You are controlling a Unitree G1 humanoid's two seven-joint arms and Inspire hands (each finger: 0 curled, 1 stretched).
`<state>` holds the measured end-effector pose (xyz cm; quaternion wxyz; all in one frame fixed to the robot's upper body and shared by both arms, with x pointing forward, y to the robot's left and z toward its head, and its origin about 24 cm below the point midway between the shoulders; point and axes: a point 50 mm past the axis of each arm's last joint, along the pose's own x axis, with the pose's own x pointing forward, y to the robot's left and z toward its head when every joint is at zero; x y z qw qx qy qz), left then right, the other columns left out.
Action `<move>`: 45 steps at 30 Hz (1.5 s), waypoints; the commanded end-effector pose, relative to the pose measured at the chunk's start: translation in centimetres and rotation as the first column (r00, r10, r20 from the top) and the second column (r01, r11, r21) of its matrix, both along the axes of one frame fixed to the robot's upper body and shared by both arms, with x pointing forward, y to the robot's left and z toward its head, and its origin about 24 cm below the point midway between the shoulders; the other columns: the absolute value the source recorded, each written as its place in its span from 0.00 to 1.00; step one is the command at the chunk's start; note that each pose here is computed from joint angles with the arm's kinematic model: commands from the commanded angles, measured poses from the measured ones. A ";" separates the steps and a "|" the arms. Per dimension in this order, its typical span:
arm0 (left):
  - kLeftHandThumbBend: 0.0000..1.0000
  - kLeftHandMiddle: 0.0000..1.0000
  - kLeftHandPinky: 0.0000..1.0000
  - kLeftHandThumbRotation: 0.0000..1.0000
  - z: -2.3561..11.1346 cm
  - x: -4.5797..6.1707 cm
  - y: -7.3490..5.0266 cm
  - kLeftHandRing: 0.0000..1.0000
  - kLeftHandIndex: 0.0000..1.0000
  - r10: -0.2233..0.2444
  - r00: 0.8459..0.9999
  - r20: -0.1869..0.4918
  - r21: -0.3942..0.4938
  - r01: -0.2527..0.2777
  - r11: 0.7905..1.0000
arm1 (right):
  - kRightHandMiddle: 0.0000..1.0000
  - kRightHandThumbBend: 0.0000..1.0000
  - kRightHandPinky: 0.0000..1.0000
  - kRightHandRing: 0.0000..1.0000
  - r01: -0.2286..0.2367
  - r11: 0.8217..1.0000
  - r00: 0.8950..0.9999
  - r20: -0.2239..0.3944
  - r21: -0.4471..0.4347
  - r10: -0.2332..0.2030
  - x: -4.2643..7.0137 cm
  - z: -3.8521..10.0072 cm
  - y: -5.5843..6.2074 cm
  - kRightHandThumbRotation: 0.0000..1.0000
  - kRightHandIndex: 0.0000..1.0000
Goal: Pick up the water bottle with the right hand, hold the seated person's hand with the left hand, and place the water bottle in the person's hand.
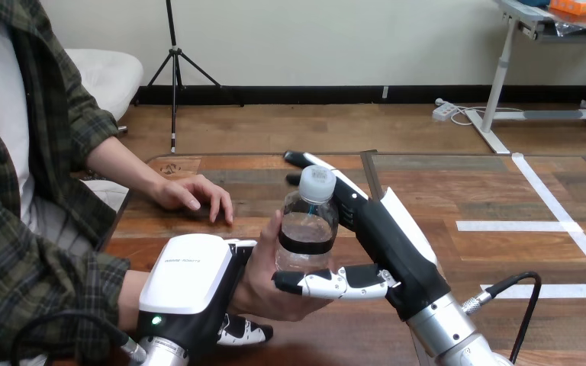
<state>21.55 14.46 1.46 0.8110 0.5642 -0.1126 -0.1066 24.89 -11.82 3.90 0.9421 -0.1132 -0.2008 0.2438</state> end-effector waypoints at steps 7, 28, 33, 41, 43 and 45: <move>1.00 0.99 0.82 0.07 1.8 0.5 -1.2 0.98 0.98 -0.101 0.994 0.051 -0.096 0.105 0.990 | 1.00 0.82 0.98 1.00 -0.028 0.999 0.996 0.082 0.023 0.026 1.2 2.6 -0.3 0.28 0.99; 1.00 1.00 0.99 0.19 1.9 0.4 -1.1 1.00 1.00 -0.278 0.960 -0.035 -0.327 0.252 0.911 | 1.00 0.81 0.99 1.00 -0.007 0.998 0.997 0.071 0.060 0.003 1.2 2.5 -0.5 0.27 0.99; 1.00 1.00 1.00 0.21 2.0 0.3 -1.1 1.00 1.00 -0.328 0.944 -0.033 -0.427 0.283 0.859 | 1.00 0.81 0.97 1.00 0.008 0.997 0.998 0.067 0.078 -0.013 1.2 2.5 -0.6 0.28 0.99; 1.00 1.00 1.00 0.27 2.0 -0.1 -1.3 1.00 1.00 -0.393 0.919 -0.011 -0.627 0.300 0.719 | 1.00 0.80 0.94 0.99 0.041 0.991 0.997 0.062 0.129 -0.050 1.1 2.5 -0.8 0.27 0.98; 1.00 1.00 1.00 0.28 2.0 -0.2 -1.4 1.00 1.00 -0.396 0.918 0.010 -0.670 0.300 0.679 | 1.00 0.79 0.94 0.99 0.048 0.988 0.997 0.059 0.147 -0.057 1.1 2.5 -0.8 0.27 0.98; 1.00 1.00 1.00 0.31 2.0 -0.3 -1.6 1.00 1.00 -0.393 0.919 0.029 -0.698 0.300 0.650 | 1.00 0.79 0.94 0.99 0.052 0.986 0.996 0.058 0.159 -0.062 1.1 2.5 -0.8 0.26 0.98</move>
